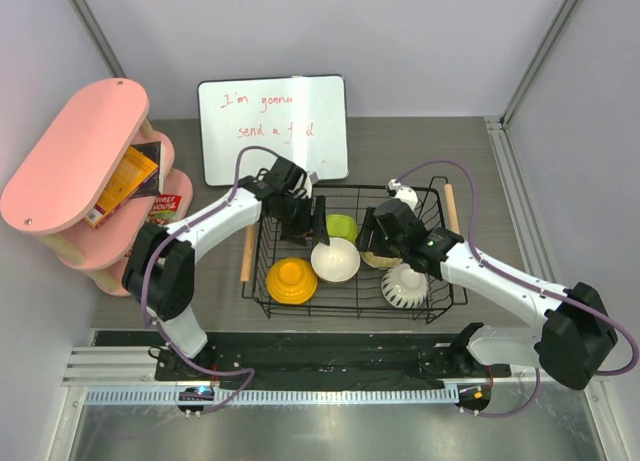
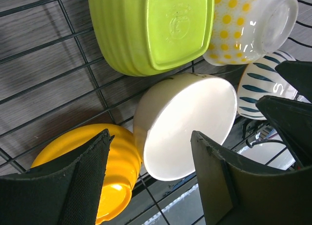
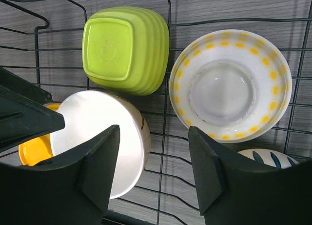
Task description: Unload the bowls from the dish rack
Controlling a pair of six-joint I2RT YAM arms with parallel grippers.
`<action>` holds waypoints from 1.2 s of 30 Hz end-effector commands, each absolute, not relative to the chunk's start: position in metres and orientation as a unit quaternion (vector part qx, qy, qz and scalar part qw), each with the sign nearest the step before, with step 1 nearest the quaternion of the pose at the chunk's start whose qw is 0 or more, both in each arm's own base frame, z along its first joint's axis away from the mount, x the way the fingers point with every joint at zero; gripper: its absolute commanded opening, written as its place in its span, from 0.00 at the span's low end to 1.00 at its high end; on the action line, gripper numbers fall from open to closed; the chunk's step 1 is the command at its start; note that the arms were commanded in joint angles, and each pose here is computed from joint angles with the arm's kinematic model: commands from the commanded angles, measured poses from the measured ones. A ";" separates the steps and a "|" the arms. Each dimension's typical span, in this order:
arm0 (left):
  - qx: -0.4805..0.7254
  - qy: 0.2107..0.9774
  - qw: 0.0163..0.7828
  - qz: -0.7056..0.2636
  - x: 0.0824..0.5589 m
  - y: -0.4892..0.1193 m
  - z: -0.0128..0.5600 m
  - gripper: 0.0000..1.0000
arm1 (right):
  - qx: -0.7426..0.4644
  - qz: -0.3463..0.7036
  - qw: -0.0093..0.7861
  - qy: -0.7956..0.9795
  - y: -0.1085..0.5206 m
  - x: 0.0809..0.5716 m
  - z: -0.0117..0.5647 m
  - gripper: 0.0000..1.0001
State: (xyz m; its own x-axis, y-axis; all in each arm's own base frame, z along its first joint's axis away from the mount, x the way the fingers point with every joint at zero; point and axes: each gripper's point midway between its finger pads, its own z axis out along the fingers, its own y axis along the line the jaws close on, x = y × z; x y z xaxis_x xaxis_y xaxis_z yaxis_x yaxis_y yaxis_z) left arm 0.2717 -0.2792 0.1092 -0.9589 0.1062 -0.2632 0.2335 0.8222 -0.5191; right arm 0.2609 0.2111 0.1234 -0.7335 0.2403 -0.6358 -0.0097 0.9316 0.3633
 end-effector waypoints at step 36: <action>0.103 0.968 0.107 -0.200 0.249 -0.233 0.080 0.72 | 0.054 0.194 0.369 0.907 0.220 0.265 0.121 0.64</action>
